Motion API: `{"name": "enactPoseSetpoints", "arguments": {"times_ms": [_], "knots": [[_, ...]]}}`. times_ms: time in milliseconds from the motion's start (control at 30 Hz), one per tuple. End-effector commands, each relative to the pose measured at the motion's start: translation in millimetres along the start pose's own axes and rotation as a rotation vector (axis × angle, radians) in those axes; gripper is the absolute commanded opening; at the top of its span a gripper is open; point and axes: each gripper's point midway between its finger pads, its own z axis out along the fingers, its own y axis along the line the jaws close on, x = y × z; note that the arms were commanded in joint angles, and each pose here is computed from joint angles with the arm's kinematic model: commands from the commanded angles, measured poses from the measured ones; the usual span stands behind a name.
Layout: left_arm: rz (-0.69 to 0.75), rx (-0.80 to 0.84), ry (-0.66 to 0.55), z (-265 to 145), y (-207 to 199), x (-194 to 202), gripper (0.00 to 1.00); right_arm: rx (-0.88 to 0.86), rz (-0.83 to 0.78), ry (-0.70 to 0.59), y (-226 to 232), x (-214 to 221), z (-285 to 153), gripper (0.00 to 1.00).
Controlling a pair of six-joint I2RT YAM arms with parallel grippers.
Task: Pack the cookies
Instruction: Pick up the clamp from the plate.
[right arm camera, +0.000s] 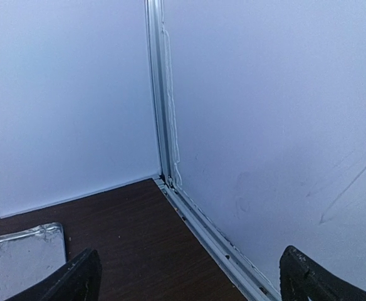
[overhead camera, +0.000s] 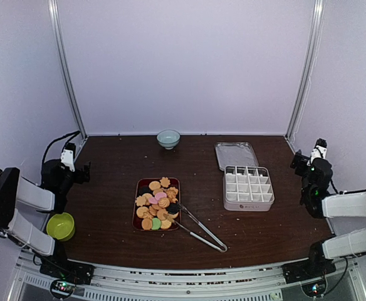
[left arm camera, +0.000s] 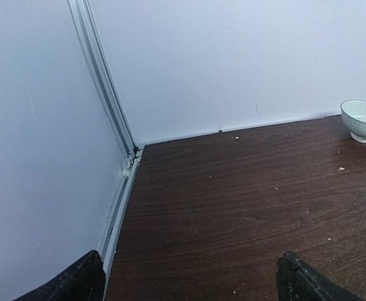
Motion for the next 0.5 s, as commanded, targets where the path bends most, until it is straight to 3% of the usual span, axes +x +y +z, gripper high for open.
{"name": "enactPoseSetpoints", "arguments": {"times_ms": [0, 67, 167, 233, 367, 467], "knots": [[0.009, 0.039, -0.004, 11, 2, -36, 0.98, -0.097, -0.064, 0.012, 20, -43, 1, 1.00], [0.016, 0.059, 0.095, 23, 5, -50, 0.98, -0.152, -0.075, 0.022, 32, -62, 1, 1.00], [0.064, 0.122, 0.246, 36, 4, -66, 0.98, -0.115, 0.110, 0.031, 31, -101, 5, 1.00], [0.098, 0.211, 0.347, 35, -4, -71, 0.94, -0.149, 0.159, 0.119, 39, -109, 2, 1.00], [0.119, 0.344, 0.480, 27, -16, -78, 0.89, -0.558, 0.121, 0.191, 110, -118, -23, 1.00], [0.117, 0.428, 0.492, 16, -28, -83, 0.88, -0.665, -0.008, 0.281, 153, -98, -54, 1.00]]}}
